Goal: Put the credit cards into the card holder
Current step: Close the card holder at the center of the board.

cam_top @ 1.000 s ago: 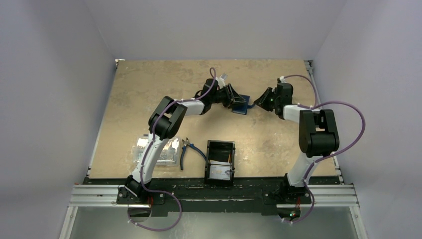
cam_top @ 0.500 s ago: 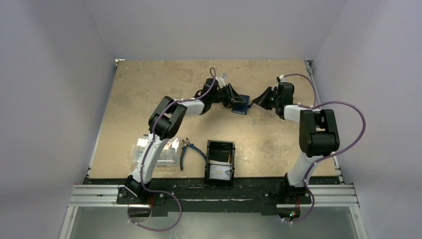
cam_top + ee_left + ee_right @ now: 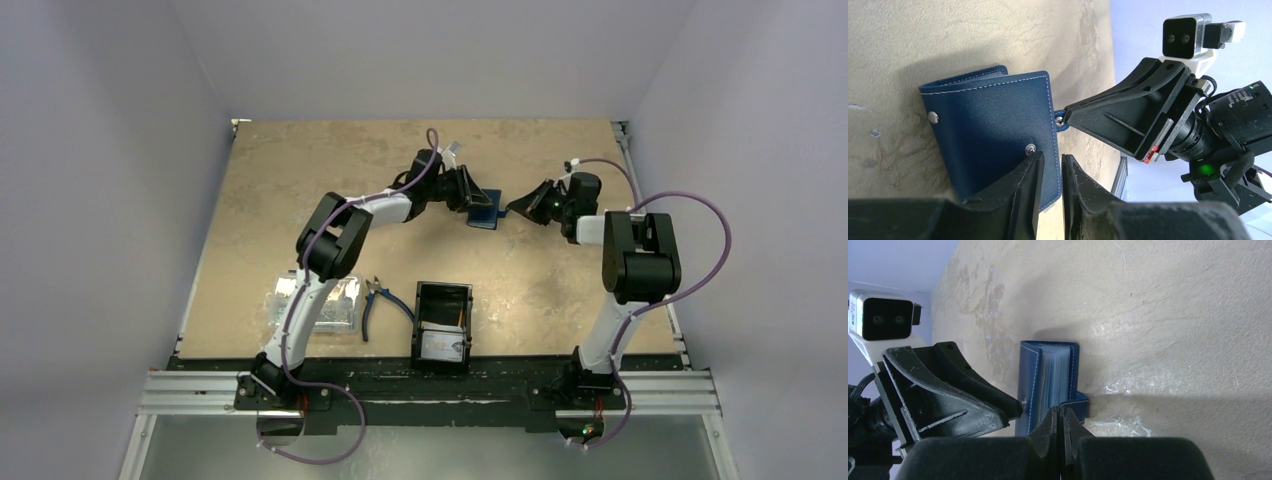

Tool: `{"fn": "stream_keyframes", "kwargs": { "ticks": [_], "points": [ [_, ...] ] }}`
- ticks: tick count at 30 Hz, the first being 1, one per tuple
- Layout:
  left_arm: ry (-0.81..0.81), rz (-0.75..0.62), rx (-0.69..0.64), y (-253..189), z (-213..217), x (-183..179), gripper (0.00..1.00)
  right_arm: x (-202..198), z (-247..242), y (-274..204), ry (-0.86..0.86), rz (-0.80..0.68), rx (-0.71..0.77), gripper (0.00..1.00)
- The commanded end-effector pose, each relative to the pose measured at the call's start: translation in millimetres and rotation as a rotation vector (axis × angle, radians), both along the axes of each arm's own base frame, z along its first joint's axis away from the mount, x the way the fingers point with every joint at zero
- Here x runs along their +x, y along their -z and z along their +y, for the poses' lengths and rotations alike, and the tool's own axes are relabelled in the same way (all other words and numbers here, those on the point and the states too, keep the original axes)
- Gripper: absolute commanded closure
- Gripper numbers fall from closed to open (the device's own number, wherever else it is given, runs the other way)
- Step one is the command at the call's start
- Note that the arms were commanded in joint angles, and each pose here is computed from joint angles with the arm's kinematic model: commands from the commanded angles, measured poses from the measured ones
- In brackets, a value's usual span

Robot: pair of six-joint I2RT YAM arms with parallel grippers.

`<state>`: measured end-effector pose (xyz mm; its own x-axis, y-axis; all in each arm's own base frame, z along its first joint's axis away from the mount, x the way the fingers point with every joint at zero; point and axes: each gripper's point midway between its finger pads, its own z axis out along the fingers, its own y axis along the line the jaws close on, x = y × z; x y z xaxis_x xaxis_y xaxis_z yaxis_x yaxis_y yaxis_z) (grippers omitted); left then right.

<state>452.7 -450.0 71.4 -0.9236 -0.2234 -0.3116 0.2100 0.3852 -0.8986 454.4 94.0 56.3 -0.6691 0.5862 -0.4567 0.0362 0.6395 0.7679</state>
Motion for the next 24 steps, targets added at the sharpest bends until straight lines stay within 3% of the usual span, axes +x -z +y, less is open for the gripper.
{"fn": "stream_keyframes", "kwargs": {
  "ticks": [1,6,10,18,24],
  "points": [
    [-0.023,-0.117,-0.002,-53,10,9,0.78,1,8,-16,-0.042,-0.059,0.046,1.00],
    [-0.052,-0.106,0.036,-41,20,11,0.93,1,11,-16,-0.064,-0.057,0.058,1.00],
    [-0.044,-0.053,0.060,-15,19,4,1.00,0,13,-17,-0.077,-0.060,0.070,1.00],
    [-0.023,0.029,0.042,25,9,-7,1.00,-1,20,-21,-0.096,-0.064,0.131,1.00],
    [-0.062,0.067,0.162,51,20,-7,1.00,0,25,-21,-0.105,-0.052,0.183,1.00]
  ]
}}
